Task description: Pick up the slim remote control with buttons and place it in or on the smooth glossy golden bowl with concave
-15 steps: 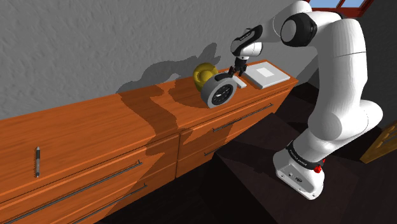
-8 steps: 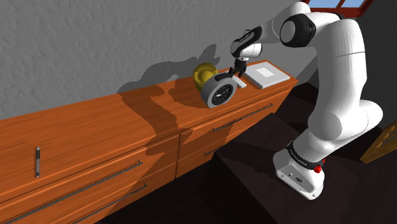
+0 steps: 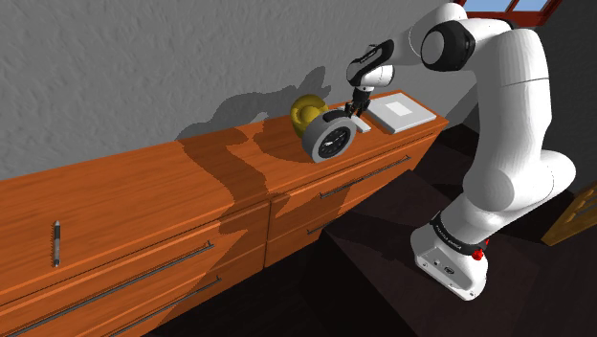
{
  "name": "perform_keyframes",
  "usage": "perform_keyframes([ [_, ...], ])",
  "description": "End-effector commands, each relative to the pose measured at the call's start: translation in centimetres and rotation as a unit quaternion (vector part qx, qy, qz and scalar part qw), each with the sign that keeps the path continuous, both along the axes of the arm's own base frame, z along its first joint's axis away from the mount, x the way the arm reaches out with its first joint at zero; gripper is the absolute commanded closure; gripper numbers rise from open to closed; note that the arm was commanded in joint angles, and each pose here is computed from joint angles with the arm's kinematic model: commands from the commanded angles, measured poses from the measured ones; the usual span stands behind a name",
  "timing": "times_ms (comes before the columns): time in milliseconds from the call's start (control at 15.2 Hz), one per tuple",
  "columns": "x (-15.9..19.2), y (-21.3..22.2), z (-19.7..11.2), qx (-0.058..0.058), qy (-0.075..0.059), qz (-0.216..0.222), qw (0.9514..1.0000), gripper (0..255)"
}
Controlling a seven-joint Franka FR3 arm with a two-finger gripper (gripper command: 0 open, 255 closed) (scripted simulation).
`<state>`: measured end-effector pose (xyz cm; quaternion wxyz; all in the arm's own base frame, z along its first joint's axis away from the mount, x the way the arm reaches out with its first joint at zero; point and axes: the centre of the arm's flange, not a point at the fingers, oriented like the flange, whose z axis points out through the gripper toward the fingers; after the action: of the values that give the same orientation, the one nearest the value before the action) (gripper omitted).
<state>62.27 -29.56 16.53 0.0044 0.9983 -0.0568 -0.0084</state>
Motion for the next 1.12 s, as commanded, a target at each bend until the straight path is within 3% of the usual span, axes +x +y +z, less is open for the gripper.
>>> perform_keyframes([
  [0, 0.0, 0.0, 0.0, 0.0, 0.0, 0.0, 1.0, 255],
  [132, 0.0, 0.0, 0.0, 0.0, 0.0, 0.0, 1.0, 255],
  [1056, 0.0, 0.0, 7.4, 0.0, 0.0, 0.0, 1.0, 255],
])
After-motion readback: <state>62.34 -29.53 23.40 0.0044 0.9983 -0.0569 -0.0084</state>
